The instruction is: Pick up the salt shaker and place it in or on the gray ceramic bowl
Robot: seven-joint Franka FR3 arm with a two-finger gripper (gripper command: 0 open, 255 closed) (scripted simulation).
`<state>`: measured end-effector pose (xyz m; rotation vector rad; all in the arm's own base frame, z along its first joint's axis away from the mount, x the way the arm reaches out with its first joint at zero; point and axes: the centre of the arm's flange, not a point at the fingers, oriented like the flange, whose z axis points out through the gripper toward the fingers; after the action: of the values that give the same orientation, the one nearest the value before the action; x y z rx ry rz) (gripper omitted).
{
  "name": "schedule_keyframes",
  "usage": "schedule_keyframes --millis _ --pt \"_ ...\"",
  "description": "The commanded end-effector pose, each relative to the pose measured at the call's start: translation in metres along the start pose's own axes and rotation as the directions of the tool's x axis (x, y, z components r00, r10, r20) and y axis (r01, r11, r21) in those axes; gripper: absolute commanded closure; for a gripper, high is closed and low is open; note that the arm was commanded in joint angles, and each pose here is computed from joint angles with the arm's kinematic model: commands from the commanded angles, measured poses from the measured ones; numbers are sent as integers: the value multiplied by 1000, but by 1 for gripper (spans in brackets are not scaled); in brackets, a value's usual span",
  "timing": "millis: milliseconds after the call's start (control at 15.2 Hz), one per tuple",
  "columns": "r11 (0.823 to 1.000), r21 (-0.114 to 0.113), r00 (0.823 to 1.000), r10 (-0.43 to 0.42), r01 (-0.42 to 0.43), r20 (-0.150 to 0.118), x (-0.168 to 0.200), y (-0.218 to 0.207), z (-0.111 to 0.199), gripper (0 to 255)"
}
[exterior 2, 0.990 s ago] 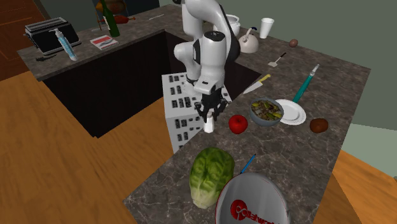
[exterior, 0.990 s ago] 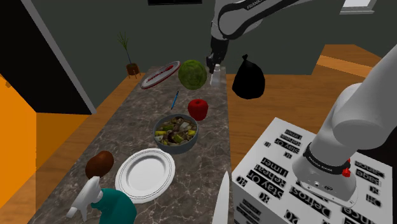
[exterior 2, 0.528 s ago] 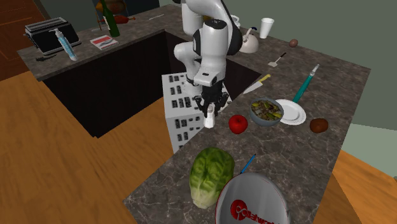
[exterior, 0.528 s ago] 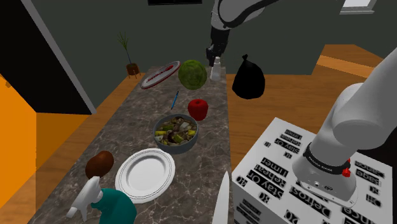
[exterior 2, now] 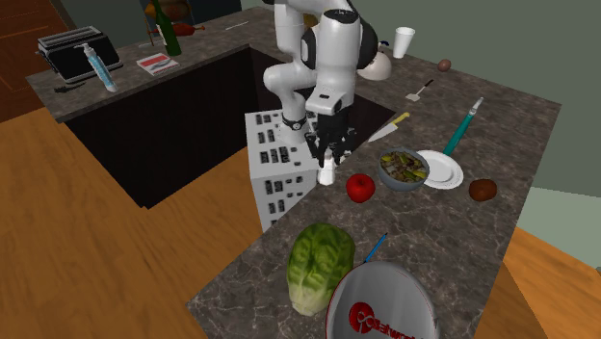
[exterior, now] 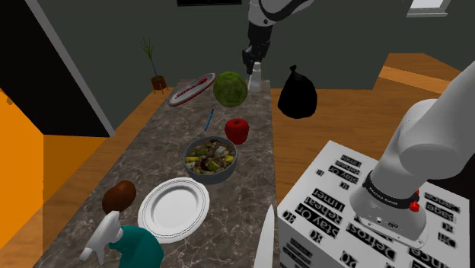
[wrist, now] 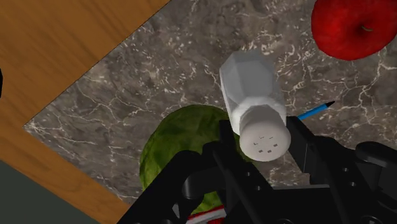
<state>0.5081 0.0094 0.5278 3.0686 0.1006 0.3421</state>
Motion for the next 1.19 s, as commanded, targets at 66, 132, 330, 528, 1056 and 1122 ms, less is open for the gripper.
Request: schedule_keyframes --millis 66,132,330,528,1056,1122 --pt "1000 0 1000 1 -1 0 -4 -36 -7 255" --pt "1000 0 1000 1 -1 0 -6 -49 -10 255" --pt "1000 0 1000 1 -1 0 -10 -88 -17 255" --pt "1000 0 1000 1 -1 0 -14 -126 -24 255" --pt "1000 0 1000 1 -1 0 -25 -230 -43 255" --pt "1000 0 1000 1 -1 0 -26 -243 -45 255"
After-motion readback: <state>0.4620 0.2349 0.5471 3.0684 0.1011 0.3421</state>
